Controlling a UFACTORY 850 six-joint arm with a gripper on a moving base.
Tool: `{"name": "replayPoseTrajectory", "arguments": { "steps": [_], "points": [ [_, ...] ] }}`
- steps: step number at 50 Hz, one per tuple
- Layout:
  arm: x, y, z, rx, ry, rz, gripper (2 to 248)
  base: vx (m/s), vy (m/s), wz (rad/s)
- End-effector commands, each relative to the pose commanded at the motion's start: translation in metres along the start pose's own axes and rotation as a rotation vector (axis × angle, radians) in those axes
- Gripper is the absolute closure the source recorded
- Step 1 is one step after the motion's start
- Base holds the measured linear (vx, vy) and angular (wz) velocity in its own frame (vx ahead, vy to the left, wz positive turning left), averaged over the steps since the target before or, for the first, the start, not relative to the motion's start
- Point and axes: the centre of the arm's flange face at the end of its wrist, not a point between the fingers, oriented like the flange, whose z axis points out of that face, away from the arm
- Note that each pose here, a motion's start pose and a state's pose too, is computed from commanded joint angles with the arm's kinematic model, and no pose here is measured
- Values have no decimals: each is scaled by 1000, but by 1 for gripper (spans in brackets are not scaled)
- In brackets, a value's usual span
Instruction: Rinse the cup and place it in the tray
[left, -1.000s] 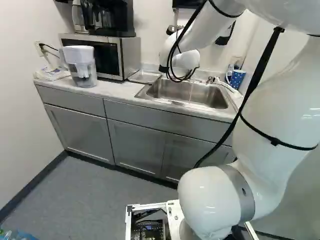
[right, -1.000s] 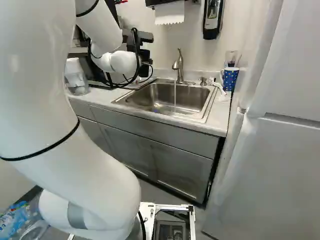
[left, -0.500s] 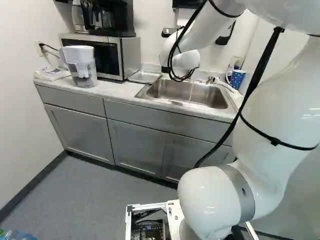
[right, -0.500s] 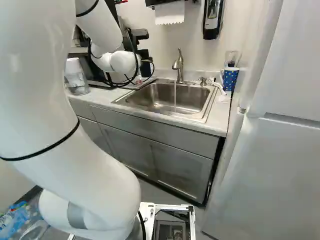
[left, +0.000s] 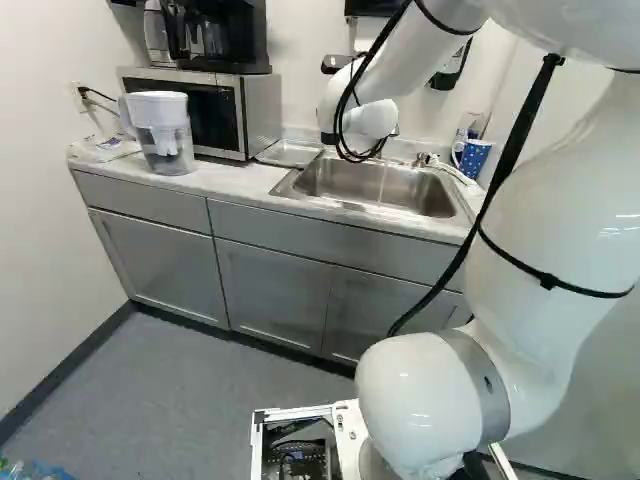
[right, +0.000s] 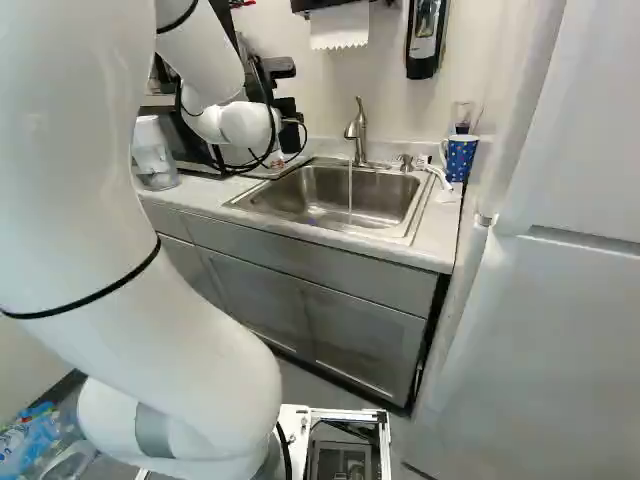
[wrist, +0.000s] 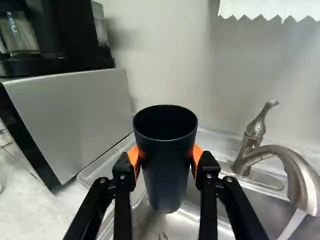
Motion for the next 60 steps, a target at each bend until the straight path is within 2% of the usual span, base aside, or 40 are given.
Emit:
{"name": "replayPoseTrajectory", "arguments": {
  "steps": [15,60],
  "points": [
    [-1,-17,26,31,15,-3,128,0,0,0],
    [-37,-59,117,91,49,-8,128,0,0,0]
  ]
}}
